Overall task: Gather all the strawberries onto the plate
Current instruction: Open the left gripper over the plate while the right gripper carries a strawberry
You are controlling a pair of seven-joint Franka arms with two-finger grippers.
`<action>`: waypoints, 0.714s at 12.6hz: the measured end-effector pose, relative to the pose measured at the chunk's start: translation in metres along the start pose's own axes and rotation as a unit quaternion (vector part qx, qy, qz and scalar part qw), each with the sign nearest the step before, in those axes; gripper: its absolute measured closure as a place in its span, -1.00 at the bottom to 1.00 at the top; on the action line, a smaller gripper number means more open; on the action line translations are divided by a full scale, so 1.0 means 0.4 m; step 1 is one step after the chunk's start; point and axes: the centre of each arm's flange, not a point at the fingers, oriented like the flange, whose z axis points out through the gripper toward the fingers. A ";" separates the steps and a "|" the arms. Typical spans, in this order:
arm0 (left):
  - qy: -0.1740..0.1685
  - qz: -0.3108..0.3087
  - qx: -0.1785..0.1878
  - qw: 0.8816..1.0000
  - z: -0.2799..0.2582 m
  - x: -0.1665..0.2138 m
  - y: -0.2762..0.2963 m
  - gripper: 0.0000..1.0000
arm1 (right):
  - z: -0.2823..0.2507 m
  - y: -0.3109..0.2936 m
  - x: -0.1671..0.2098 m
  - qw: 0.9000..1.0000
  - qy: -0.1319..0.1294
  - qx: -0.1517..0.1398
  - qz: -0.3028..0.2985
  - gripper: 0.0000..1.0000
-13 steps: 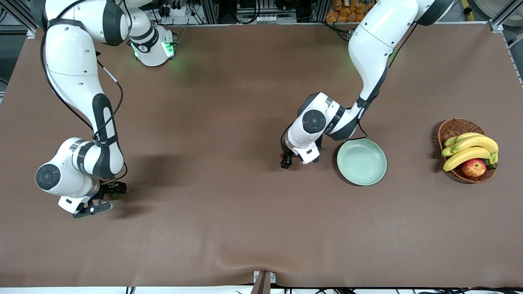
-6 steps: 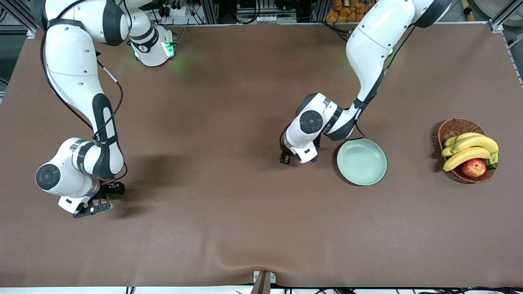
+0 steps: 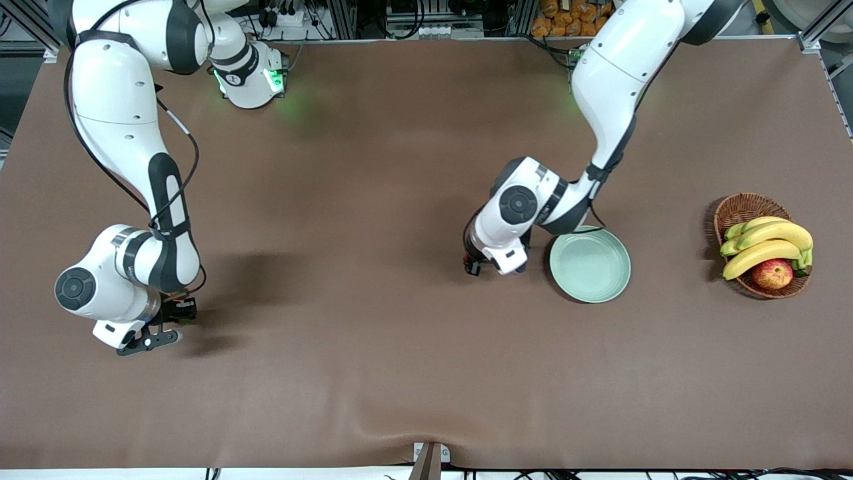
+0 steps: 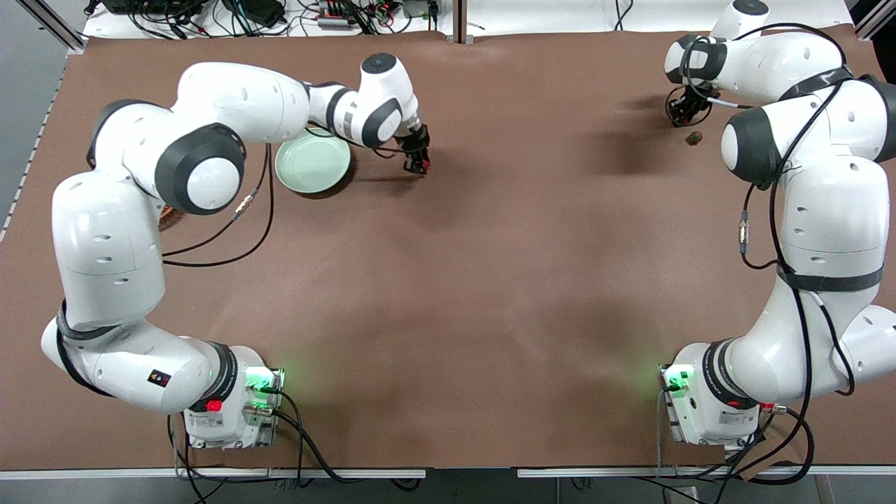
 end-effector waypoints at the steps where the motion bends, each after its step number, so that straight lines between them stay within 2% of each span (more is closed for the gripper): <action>1: 0.006 0.013 0.008 1.000 -0.033 0.038 0.016 0.37 | -0.007 -0.012 0.008 1.000 0.004 0.002 -0.003 0.34; 5: 0.023 0.079 0.044 0.996 -0.209 0.215 0.053 0.37 | -0.092 -0.169 0.086 0.998 0.038 0.021 -0.049 0.34; 7: 0.025 0.110 0.069 0.991 -0.246 0.299 0.050 0.37 | -0.146 -0.318 0.131 0.996 0.054 0.025 -0.071 0.34; 9: 0.017 0.145 0.093 0.985 -0.240 0.421 0.041 0.37 | -0.182 -0.505 0.167 0.996 0.064 0.030 -0.058 0.34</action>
